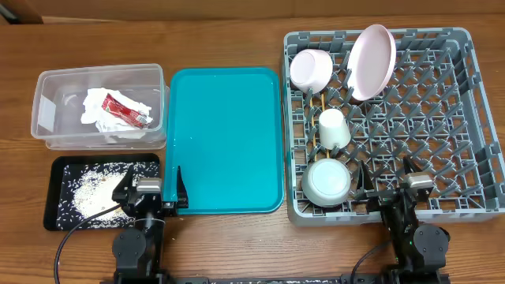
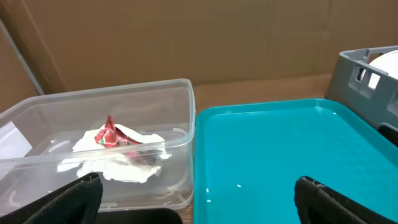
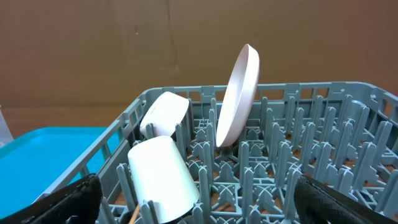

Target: Sort waste into correct bins and load items into the dishwasher

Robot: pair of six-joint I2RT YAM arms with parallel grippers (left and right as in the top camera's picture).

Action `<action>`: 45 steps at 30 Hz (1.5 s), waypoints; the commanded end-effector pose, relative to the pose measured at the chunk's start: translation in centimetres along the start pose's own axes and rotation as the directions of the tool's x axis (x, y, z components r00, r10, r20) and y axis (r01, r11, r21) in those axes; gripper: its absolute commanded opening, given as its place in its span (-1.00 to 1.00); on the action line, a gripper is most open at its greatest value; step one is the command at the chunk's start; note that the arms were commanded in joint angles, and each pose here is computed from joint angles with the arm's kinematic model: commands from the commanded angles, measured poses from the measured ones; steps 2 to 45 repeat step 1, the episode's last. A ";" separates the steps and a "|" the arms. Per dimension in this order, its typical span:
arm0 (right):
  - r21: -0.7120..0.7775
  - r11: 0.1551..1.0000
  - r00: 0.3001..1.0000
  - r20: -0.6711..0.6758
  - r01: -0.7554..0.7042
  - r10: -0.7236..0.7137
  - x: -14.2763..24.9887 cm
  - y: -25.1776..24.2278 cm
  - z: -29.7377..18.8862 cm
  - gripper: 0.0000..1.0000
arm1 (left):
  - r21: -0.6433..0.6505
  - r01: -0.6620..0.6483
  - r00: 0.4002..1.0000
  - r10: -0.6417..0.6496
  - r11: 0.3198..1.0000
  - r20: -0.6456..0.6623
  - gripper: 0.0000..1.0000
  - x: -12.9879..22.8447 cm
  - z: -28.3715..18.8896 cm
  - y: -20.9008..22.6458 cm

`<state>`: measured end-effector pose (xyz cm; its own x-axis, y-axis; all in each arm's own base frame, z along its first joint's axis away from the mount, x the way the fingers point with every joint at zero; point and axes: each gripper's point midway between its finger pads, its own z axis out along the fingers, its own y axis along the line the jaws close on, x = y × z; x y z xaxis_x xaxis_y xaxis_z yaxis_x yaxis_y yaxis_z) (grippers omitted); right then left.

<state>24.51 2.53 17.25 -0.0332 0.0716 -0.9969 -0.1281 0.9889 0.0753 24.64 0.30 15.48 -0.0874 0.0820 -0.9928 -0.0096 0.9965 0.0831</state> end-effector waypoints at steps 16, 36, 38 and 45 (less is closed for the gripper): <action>0.000 1.000 1.000 0.006 0.005 -0.005 0.1 0.0 0.0 1.00 | -0.012 -0.018 1.000 0.018 1.000 0.009 1.00 -0.1 0.0 0.2; 0.000 1.000 1.000 0.006 0.005 -0.005 0.1 0.0 0.0 1.00 | -0.012 -0.018 1.000 0.018 1.000 0.009 1.00 -0.1 0.0 0.2; 0.000 1.000 1.000 0.006 0.005 -0.005 0.1 0.0 0.0 1.00 | -0.012 -0.018 1.000 0.018 1.000 0.009 1.00 -0.1 0.0 0.2; 0.000 1.000 1.000 0.006 0.005 -0.005 0.1 0.0 0.0 1.00 | -0.012 -0.018 1.000 0.018 1.000 0.009 1.00 -0.1 0.0 0.2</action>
